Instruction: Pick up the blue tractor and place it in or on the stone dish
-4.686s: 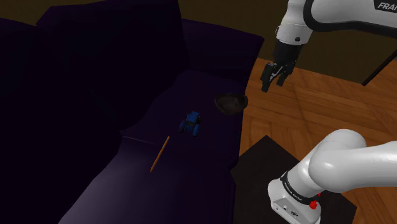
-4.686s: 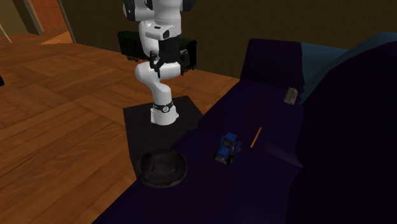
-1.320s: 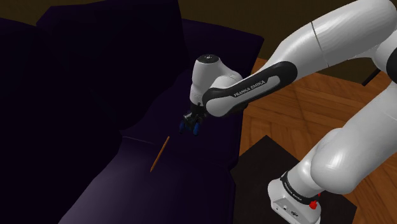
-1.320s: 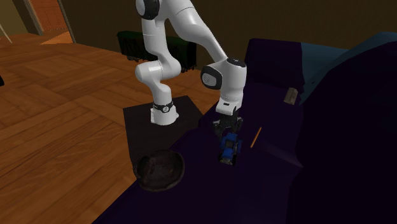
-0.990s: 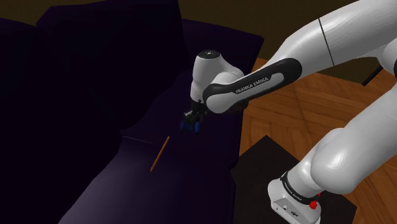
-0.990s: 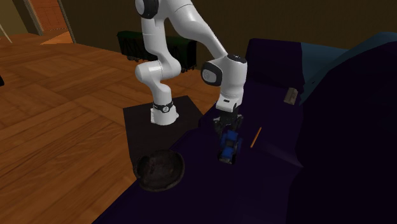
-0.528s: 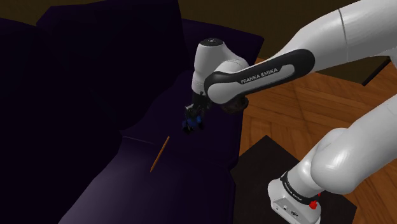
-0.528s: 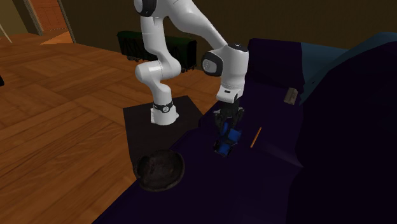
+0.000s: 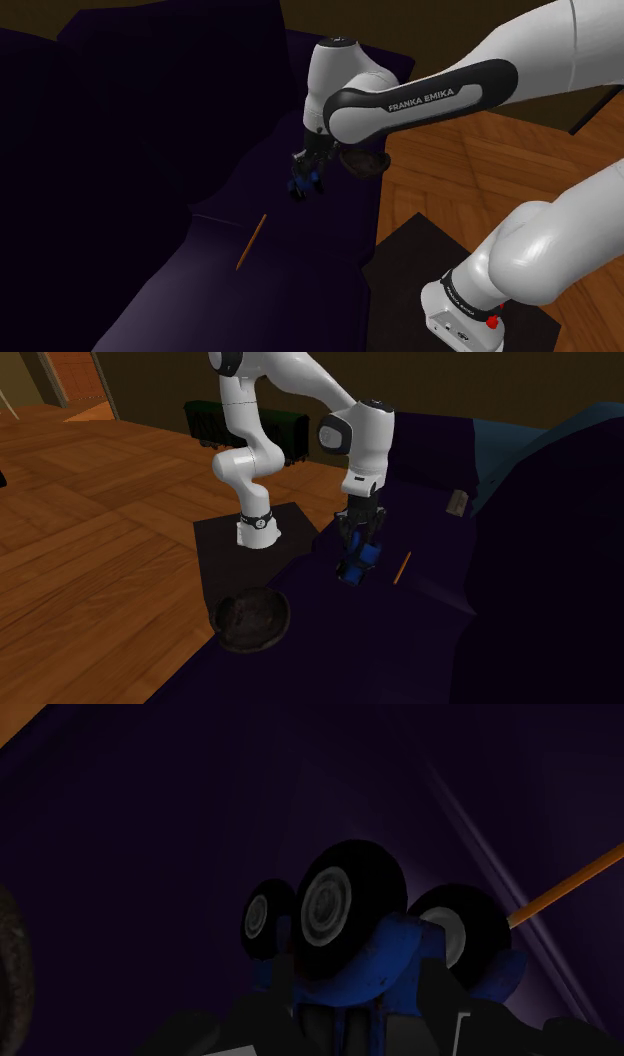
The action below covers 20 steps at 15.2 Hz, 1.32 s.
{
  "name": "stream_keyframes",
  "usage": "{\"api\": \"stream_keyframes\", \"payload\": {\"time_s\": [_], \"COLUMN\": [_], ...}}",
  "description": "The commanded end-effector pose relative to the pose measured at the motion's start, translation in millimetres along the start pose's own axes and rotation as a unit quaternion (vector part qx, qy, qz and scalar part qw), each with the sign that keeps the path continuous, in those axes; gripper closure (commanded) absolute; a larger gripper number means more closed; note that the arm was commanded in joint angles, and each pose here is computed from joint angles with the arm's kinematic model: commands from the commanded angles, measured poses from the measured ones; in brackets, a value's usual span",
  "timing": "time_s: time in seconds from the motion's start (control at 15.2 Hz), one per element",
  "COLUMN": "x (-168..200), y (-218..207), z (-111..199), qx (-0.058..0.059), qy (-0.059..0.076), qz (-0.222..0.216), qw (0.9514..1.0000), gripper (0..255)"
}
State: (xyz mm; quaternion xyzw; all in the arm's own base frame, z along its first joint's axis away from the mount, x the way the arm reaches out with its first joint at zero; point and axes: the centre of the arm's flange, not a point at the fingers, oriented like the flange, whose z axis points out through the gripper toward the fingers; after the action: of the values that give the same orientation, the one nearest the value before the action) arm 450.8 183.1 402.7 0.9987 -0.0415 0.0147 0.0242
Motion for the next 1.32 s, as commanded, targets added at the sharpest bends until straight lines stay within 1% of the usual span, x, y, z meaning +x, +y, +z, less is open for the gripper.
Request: {"api": "stream_keyframes", "payload": {"time_s": [0.0, 0.92, 1.25], "x": [0.2, 2.5, 6.5], "y": [0.7, 4.1, 69.9], "z": [-10.7, -82.7, -85.8], "qx": [0.000, 0.000, 0.000], "qy": [0.000, 0.000, 0.000], "qz": [0.000, 0.000, 0.000], "qw": [1.0000, 1.0000, 1.0000], "gripper": [255, 255, 255]}}
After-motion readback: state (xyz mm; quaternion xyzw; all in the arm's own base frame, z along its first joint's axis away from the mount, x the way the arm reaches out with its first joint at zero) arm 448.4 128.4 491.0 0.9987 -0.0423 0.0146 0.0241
